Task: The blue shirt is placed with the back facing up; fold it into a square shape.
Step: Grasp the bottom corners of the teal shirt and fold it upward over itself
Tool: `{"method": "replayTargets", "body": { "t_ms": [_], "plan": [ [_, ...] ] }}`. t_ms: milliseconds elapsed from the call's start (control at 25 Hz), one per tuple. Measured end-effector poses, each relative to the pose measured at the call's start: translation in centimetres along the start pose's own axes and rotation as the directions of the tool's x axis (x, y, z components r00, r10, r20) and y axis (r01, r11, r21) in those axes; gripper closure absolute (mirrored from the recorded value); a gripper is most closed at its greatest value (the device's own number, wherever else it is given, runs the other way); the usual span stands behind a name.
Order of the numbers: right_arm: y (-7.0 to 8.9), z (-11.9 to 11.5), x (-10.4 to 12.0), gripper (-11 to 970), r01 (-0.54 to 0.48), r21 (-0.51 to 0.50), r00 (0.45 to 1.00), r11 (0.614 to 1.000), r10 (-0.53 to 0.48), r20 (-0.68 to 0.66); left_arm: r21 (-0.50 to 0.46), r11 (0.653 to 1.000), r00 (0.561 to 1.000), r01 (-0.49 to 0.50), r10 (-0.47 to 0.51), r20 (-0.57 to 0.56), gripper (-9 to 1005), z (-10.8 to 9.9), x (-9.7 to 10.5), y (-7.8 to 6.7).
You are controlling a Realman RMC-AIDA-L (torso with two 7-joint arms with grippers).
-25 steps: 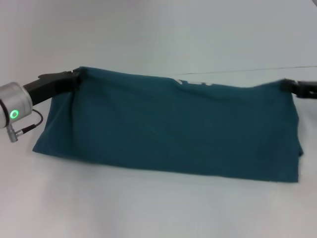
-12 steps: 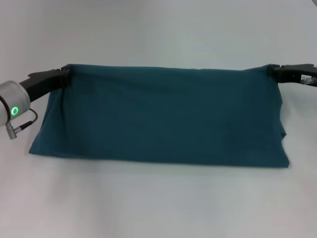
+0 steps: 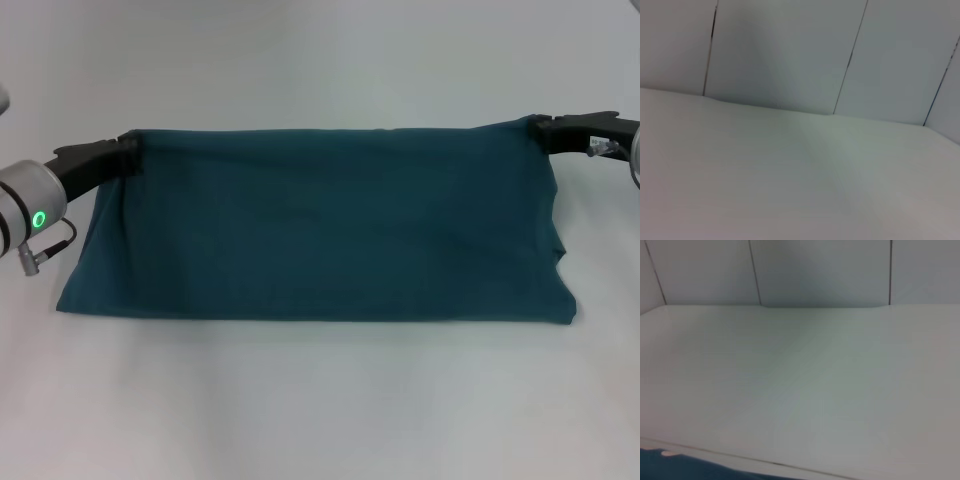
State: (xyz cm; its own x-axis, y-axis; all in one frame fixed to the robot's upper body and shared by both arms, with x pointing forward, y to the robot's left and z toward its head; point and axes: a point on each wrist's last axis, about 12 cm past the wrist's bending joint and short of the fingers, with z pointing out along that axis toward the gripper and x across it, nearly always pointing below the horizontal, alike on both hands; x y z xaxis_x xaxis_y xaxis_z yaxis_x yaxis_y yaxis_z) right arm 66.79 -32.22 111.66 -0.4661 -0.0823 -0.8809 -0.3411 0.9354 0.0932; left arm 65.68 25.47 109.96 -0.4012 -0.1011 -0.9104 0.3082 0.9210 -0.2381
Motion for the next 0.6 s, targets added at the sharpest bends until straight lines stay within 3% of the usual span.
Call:
{"method": "replayTargets", "body": {
  "t_ms": [400,600],
  "plan": [
    [0.27,0.41,0.15,819,0.023,0.013,1.0,1.0,-0.023,-0.008,-0.006,1.0,1.0,-0.008,0.008,-0.012,981,0.42,0.22,-0.38],
    [0.15,0.57,0.4,815,0.042,0.047,0.999,0.998,-0.041,-0.018,-0.043,0.997,0.998,0.064,-0.064,0.014,980,0.47,0.37,-0.06]
  ]
}}
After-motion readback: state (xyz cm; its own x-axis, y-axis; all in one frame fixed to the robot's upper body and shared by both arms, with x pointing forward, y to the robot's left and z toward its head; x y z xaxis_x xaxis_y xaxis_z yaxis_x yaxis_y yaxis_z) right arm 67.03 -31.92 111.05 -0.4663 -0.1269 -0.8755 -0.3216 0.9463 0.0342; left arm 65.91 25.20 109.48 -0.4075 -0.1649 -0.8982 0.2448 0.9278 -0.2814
